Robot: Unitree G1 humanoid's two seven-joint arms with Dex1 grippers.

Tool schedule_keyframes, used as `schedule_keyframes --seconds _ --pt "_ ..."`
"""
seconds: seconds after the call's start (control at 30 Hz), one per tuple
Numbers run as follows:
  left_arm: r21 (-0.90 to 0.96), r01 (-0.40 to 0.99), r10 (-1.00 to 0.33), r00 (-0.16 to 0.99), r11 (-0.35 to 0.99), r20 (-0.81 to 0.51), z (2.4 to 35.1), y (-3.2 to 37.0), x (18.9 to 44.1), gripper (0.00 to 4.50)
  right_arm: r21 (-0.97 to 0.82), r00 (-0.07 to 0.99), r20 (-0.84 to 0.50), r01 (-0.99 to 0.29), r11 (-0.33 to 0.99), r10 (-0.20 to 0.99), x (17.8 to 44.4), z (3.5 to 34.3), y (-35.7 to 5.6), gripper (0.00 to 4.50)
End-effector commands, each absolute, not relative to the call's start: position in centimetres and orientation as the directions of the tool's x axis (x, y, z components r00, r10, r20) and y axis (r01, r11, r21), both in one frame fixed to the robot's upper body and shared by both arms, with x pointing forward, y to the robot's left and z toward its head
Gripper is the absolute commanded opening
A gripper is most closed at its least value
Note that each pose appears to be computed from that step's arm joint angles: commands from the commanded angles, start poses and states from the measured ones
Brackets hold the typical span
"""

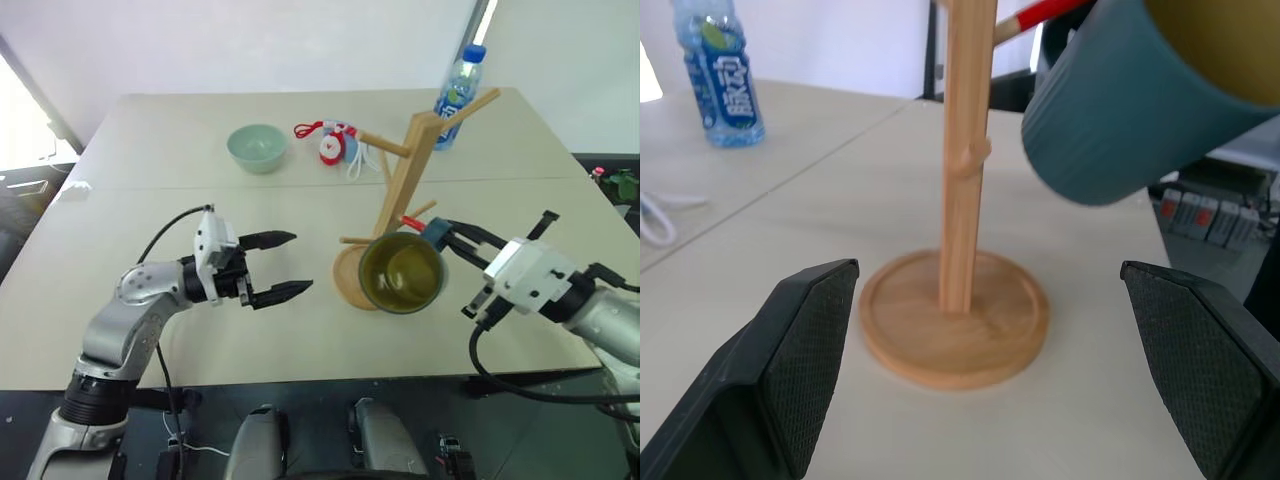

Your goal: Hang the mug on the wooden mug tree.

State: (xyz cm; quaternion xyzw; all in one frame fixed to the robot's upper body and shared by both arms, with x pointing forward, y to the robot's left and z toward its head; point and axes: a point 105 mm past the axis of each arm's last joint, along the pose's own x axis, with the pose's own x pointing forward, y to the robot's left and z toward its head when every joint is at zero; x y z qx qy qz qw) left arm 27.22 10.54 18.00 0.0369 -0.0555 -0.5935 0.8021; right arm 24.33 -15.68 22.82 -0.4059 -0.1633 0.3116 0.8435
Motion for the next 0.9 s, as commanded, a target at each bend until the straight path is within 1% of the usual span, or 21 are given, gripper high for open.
schedule_keyframes --seconds 0.03,0.13,0.3,0.33,0.4,0.5,0.53,0.57,0.67,0.73,0.83,0.9 --pt "0.162 0.954 -0.964 0.233 0.251 0.125 21.6 10.4 26.1 4.5 -0.8 0.749 0.038 -0.374 0.469 0.662 24.5 23.4 -15.1 0.12" --pt "0.154 0.962 -0.969 0.205 0.226 0.138 22.5 10.1 25.5 4.5 -0.797 0.753 0.032 -0.378 0.472 0.657 25.0 23.1 -15.0 0.12" --pt "0.159 0.959 -0.967 0.215 0.236 0.138 22.8 10.2 25.3 4.5 -0.779 0.751 0.021 -0.402 0.482 0.66 25.5 22.9 -14.6 0.12" --pt "0.159 0.958 -0.966 0.217 0.238 0.139 22.8 10.2 25.3 4.5 -0.777 0.751 0.022 -0.403 0.484 0.66 25.6 22.9 -14.6 0.36" --pt "0.158 0.958 -0.966 0.219 0.24 0.14 22.8 10.2 25.3 4.5 -0.774 0.75 0.024 -0.404 0.487 0.661 25.7 23.0 -14.6 0.99" --pt "0.157 0.957 -0.965 0.223 0.244 0.141 22.8 10.1 25.4 4.5 -0.792 0.758 0.034 -0.377 0.48 0.652 25.8 23.3 -14.7 2.56" --pt "0.157 0.956 -0.964 0.225 0.246 0.142 22.7 10.2 25.4 4.5 -0.799 0.762 0.037 -0.366 0.477 0.646 25.9 23.4 -14.8 3.16" --pt "0.156 0.956 -0.963 0.228 0.249 0.141 22.7 10.2 25.5 4.5 -0.806 0.77 0.034 -0.356 0.473 0.637 25.9 23.4 -15.1 3.64" --pt "0.141 0.951 -0.957 0.257 0.276 0.137 22.2 10.4 25.8 4.5 -0.799 0.794 0.035 -0.342 0.494 0.606 26.0 23.2 -16.2 3.64" --pt "0.116 0.943 -0.945 0.296 0.313 0.137 21.7 10.7 26.3 4.5 -0.757 0.814 0.074 -0.33 0.564 0.576 26.0 23.3 -17.4 3.64" --pt "0.06 0.898 -0.895 0.425 0.436 0.135 20.3 12.0 28.0 4.5 -0.638 0.839 0.139 -0.33 0.695 0.526 25.7 22.7 -19.4 3.64" --pt "-0.015 0.847 -0.835 0.526 0.531 0.161 19.6 13.4 29.2 4.5 -0.515 0.854 0.156 -0.358 0.779 0.496 25.3 21.5 -20.4 3.64"
